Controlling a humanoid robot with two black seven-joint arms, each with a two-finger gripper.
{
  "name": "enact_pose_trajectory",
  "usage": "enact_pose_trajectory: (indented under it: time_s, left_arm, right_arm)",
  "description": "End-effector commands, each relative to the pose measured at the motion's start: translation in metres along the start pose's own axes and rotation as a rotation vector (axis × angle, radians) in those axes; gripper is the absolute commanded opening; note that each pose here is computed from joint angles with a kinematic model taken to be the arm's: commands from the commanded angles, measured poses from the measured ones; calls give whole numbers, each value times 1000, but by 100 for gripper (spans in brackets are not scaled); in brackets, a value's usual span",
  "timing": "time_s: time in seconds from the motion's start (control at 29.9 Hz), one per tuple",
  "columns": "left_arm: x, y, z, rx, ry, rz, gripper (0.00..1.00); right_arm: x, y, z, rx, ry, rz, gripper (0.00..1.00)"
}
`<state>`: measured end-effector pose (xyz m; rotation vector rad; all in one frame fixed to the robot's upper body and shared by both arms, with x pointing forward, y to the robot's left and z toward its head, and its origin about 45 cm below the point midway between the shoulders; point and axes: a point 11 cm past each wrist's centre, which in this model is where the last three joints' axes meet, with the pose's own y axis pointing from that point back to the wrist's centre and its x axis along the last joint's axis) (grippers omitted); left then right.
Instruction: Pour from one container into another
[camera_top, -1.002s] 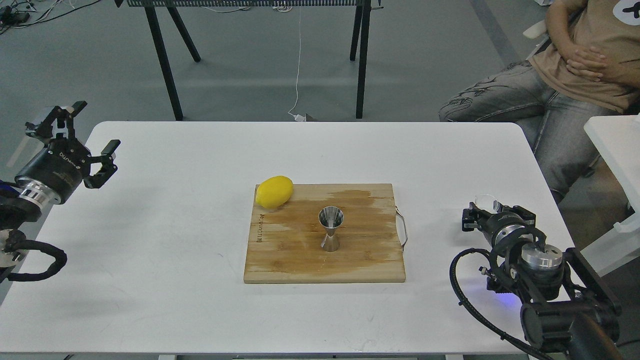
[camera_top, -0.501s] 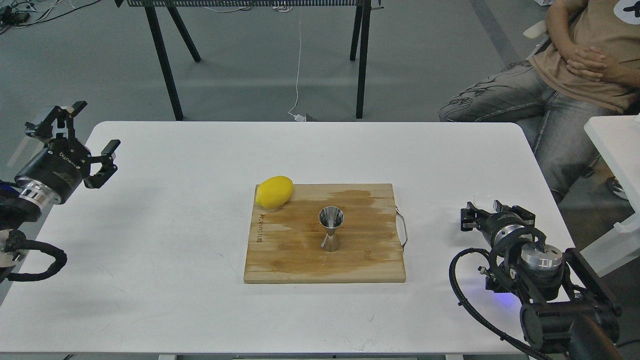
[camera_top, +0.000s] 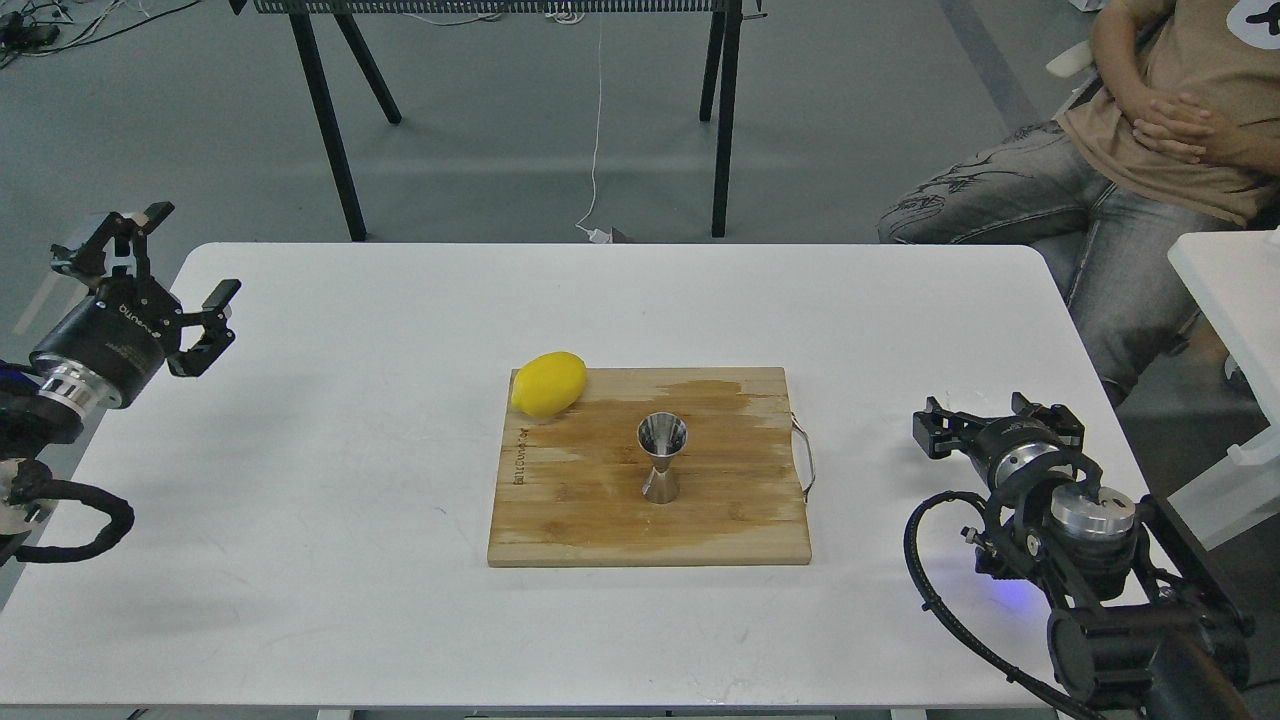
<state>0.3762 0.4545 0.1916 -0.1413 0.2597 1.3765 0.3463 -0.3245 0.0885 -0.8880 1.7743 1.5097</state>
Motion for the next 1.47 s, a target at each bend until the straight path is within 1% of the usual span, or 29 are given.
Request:
enact_pose_trajectory:
  time_s: [0.0,0.1,0.2,0.4,0.57,0.8,0.94,1.17,1.44]
  left_arm:
    - [0,0,0,0,0,0,99]
    - [0,0,0,0,-1,1,99]
    - [4,1,1,0,-5,11,99]
    - [4,1,2,-3,-6,12,99]
    - [4,1,2,-5,-3,12,99]
    - [1,0,-4,0,7,8,99]
    - [2,3,-9,11,11,13,99]
    - [2,3,-9,10,12,13,99]
    - [-10,-3,-19,13,38,-6,99]
  right_arm:
    - [-16,7,-5,3,23,-64,99]
    - [-33,13,-19,17,85,-140,99]
    - [-55,18,-27,8,176,-264,99]
    - [-107,32,-44,-28,444,-590,99]
    - [-109,41,-46,-84,507,-819,99]
    - [-73,22,-62,-61,519,-690,99]
    - [-56,16,-55,-72,512,-647,99]
    - [-58,15,-55,-54,485,-657,99]
    - [-64,16,-60,-10,425,-675,99]
